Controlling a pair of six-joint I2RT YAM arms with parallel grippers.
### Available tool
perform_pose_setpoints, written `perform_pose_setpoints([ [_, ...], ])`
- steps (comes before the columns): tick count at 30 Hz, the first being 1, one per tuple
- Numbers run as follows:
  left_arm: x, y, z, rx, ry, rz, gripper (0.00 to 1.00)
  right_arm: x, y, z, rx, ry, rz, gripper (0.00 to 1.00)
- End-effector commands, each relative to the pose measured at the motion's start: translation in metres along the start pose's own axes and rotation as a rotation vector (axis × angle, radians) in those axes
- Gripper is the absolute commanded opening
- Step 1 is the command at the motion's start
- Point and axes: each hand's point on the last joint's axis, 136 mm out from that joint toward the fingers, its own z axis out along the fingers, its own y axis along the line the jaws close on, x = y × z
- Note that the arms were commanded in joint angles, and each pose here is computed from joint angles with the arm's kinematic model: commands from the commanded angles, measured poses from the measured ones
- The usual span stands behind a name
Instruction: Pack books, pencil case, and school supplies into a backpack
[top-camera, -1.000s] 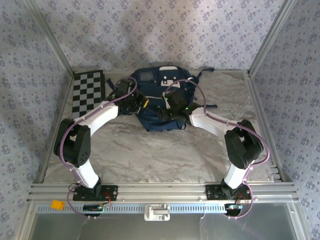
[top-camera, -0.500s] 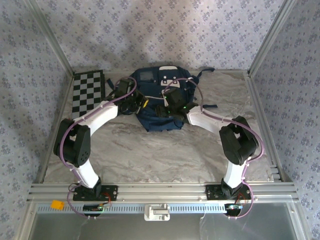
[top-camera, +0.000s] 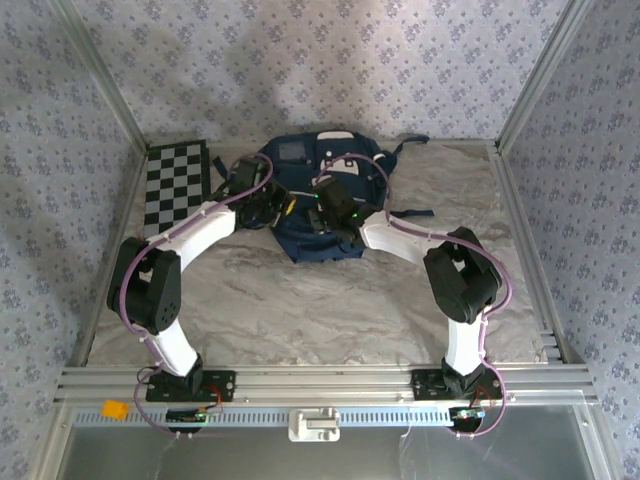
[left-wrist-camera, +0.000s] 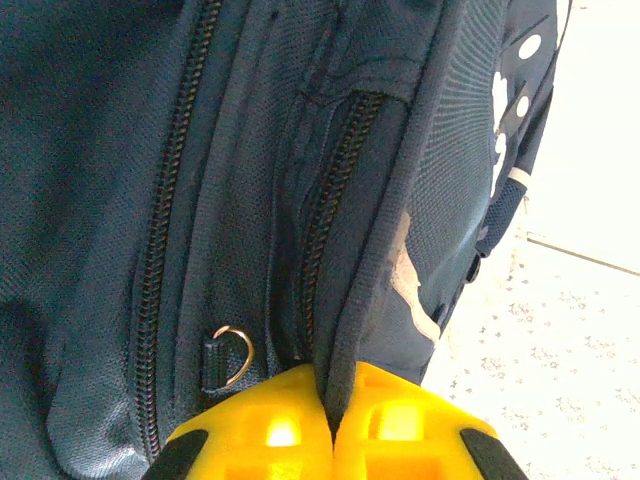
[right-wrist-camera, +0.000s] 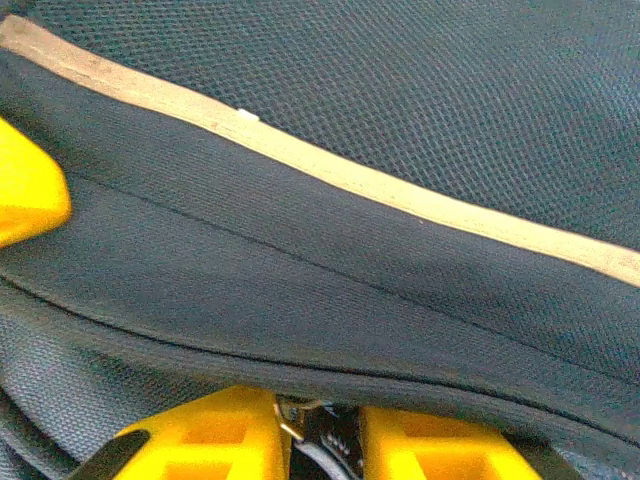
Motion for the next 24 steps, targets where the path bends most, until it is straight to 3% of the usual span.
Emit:
perform_pose_setpoints([
  [1,0.01,-0.046,-0.031,0.126,0.027,0.055,0.0,-0.022,-0.008,0.002,0.079,-0.069,-0.021,0.11],
  [4,0.004,-0.038,-0.036,0.106,0.009,0.066,0.0,-0.009,-0.021,-0.004,0.143,-0.036,0.007,0.0],
  [12,-0.033,0.016,-0.061,0.002,-0.028,0.141,0.0,0.065,-0.105,-0.049,0.373,0.149,0.204,0.0],
  [15,-0.051,0.027,-0.064,0.009,-0.002,0.168,0.0,0.085,-0.125,-0.055,0.372,0.194,0.207,0.0],
  [17,-0.065,0.024,-0.066,0.035,-0.003,0.22,0.0,0.09,-0.112,-0.064,0.343,0.196,0.13,0.0],
  [20,-0.083,0.01,-0.053,0.062,0.037,0.316,0.0,0.09,-0.058,-0.07,0.154,0.176,0.076,0.0],
  [23,-0.099,-0.002,-0.033,0.067,0.077,0.383,0.2,0.073,0.01,-0.073,-0.002,0.118,0.049,0.0],
  [24,-0.1,-0.006,-0.033,0.102,0.086,0.383,0.33,0.067,0.022,-0.075,-0.005,0.097,0.049,0.0],
])
